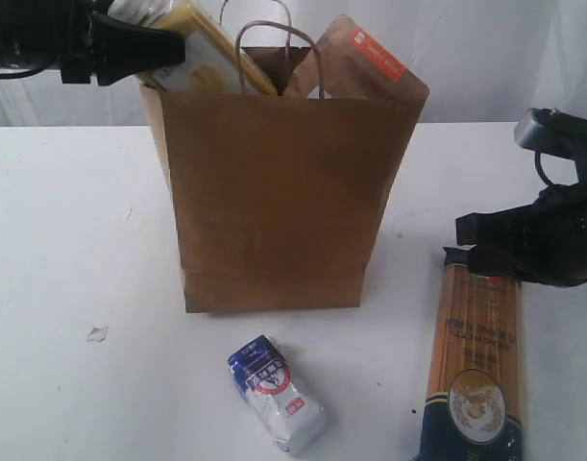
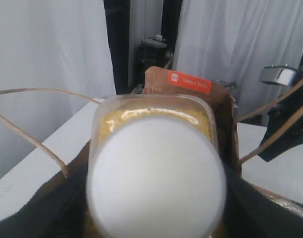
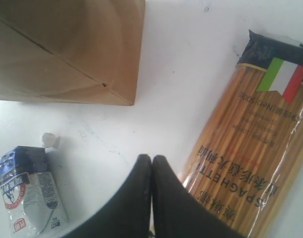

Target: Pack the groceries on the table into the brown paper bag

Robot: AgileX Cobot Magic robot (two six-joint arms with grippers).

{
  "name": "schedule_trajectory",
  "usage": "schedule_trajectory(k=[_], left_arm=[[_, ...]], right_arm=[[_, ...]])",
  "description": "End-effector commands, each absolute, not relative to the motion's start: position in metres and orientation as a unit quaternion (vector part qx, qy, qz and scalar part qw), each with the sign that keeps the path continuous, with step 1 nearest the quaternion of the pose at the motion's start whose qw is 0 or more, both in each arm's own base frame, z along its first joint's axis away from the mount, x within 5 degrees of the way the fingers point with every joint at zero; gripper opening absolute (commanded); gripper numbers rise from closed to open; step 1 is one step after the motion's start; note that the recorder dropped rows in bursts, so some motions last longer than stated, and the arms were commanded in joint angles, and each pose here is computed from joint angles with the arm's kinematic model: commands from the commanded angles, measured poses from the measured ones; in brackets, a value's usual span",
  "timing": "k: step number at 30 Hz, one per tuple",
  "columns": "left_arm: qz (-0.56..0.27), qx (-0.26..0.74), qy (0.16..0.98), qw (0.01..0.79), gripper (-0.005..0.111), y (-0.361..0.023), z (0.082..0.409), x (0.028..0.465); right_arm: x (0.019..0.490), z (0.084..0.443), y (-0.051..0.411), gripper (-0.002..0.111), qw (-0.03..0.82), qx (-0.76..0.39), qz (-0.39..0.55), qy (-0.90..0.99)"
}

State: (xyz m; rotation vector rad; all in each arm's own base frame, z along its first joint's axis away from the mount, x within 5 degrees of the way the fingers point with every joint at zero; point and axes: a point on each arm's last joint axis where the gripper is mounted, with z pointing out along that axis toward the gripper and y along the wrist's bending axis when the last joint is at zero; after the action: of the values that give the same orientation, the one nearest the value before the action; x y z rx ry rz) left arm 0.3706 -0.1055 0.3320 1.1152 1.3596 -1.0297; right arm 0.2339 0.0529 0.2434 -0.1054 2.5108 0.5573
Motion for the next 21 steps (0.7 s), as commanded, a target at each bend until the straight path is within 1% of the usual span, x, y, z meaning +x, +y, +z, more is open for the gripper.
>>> schedule_trajectory(k=[1, 4, 6, 8, 12, 14, 19, 21], left_arm=[[-0.45, 0.481, 0.518, 0.545, 0.022, -0.119, 0.35, 0.36], [-0.452, 0.485, 0.517, 0.542, 0.039, -0.129, 0.35, 0.358], [-0.45, 0.486, 0.518, 0.541, 0.047, -0.134, 0.349, 0.358], [-0.449, 0.486, 0.519, 0.541, 0.052, -0.137, 0.349, 0.357], [-0.447, 0.489, 0.521, 0.539, 0.055, -0.14, 0.348, 0.357], [-0.44, 0.496, 0.526, 0.534, 0.059, -0.14, 0.346, 0.357], [-0.412, 0.504, 0.558, 0.515, 0.078, -0.138, 0.338, 0.36], [-0.414, 0.495, 0.565, 0.514, 0.083, -0.138, 0.338, 0.361]], right_arm=[[0.234, 0.243, 0.052, 0.0, 0.281, -0.029, 0.213, 0.936], [0.234, 0.243, 0.052, 0.0, 0.281, -0.029, 0.213, 0.936], [0.234, 0.243, 0.052, 0.0, 0.281, -0.029, 0.213, 0.936], [0.234, 0.243, 0.052, 0.0, 0.281, -0.029, 0.213, 0.936], [0.234, 0.243, 0.052, 0.0, 0.281, -0.029, 0.213, 0.935], [0.234, 0.243, 0.052, 0.0, 0.281, -0.028, 0.214, 0.935], [0.234, 0.243, 0.052, 0.0, 0.28, -0.029, 0.214, 0.935], [0.234, 0.243, 0.052, 0.0, 0.279, -0.029, 0.215, 0.936]])
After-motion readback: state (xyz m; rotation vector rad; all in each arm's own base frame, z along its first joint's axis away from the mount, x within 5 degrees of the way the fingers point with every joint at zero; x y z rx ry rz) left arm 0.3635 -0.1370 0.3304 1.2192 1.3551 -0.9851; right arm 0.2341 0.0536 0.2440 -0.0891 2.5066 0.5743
